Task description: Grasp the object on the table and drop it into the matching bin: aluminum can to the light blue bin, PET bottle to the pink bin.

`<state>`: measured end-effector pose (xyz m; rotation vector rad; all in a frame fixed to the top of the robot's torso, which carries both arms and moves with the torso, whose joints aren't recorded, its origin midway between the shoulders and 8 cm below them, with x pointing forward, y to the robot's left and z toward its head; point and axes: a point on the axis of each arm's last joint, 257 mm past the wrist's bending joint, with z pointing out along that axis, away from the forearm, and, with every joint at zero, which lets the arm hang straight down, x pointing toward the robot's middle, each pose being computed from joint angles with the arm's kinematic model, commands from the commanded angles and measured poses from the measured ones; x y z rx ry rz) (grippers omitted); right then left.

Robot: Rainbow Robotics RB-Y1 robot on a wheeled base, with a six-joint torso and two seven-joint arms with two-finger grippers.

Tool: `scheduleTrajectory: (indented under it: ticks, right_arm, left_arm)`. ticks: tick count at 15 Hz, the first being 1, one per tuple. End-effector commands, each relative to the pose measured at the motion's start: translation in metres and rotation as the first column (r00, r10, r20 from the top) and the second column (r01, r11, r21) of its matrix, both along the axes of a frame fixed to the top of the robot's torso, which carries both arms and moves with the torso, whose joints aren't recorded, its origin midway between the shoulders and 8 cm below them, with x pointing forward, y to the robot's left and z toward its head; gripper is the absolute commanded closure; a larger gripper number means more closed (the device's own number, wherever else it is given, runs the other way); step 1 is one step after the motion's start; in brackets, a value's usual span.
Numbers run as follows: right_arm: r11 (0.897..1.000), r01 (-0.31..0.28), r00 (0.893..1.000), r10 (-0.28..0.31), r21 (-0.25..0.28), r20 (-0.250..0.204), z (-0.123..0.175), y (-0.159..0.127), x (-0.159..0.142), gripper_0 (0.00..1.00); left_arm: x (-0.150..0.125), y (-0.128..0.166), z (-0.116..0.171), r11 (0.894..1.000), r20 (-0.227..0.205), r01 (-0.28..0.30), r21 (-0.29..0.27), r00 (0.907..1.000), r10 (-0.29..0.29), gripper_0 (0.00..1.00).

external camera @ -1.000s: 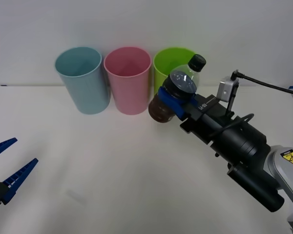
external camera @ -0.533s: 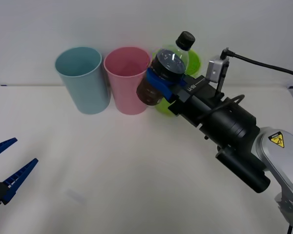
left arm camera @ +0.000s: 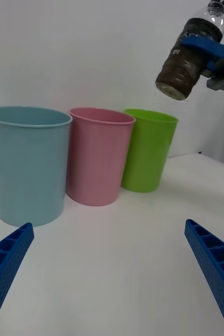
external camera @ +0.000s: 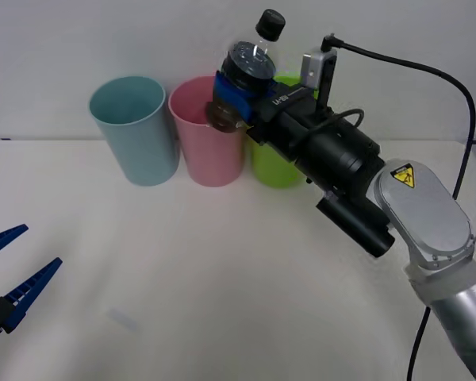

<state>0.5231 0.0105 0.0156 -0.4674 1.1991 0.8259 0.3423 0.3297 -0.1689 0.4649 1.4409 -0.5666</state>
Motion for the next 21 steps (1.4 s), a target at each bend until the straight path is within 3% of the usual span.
scheduleTrajectory:
  ticks: [1, 6, 10, 13, 18, 19, 20, 21]
  right_arm:
    - [0.999, 0.041, 0.999, -0.041, -0.012, -0.001, 0.002, 0.010, 0.029, 1.00]
    - [0.992, 0.128, 0.991, -0.129, -0.014, -0.030, 0.006, 0.033, 0.082, 1.00]
    - [0.978, 0.209, 0.976, -0.210, -0.028, -0.053, 0.006, 0.044, 0.116, 1.00]
    - [0.967, 0.249, 0.965, -0.252, -0.049, -0.065, 0.003, 0.052, 0.133, 1.00]
    - [0.964, 0.258, 0.962, -0.263, -0.065, -0.072, -0.002, 0.057, 0.138, 1.00]
    - [0.964, 0.258, 0.962, -0.262, -0.065, -0.071, -0.001, 0.058, 0.138, 0.95]
    - [0.964, 0.258, 0.962, -0.263, -0.066, -0.071, -0.002, 0.057, 0.138, 0.77]
    - [0.963, 0.260, 0.962, -0.264, -0.068, -0.069, -0.002, 0.057, 0.138, 0.32]
  left_arm:
    - [0.000, 0.000, 0.000, 1.000, 0.000, 0.000, 0.000, 1.0000, 0.000, 0.00]
    - [0.000, 0.000, 0.000, 1.000, 0.000, 0.000, 0.000, 1.0000, 0.000, 0.00]
    - [0.000, 0.000, 0.000, 1.000, 0.000, 0.000, 0.000, 1.0000, 0.000, 0.00]
    - [0.000, 0.000, 0.000, 1.000, 0.000, 0.000, 0.000, 1.0000, 0.000, 0.00]
    - [0.000, 0.000, 0.000, 1.000, 0.000, 0.000, 0.000, 1.0000, 0.000, 0.00]
    - [0.000, 0.000, 0.000, 1.000, 0.000, 0.000, 0.000, 1.0000, 0.000, 0.00]
    - [0.000, 0.000, 0.000, 1.000, 0.000, 0.000, 0.000, 1.0000, 0.000, 0.00]
    - [0.000, 0.000, 0.000, 1.000, 0.000, 0.000, 0.000, 1.0000, 0.000, 0.00]
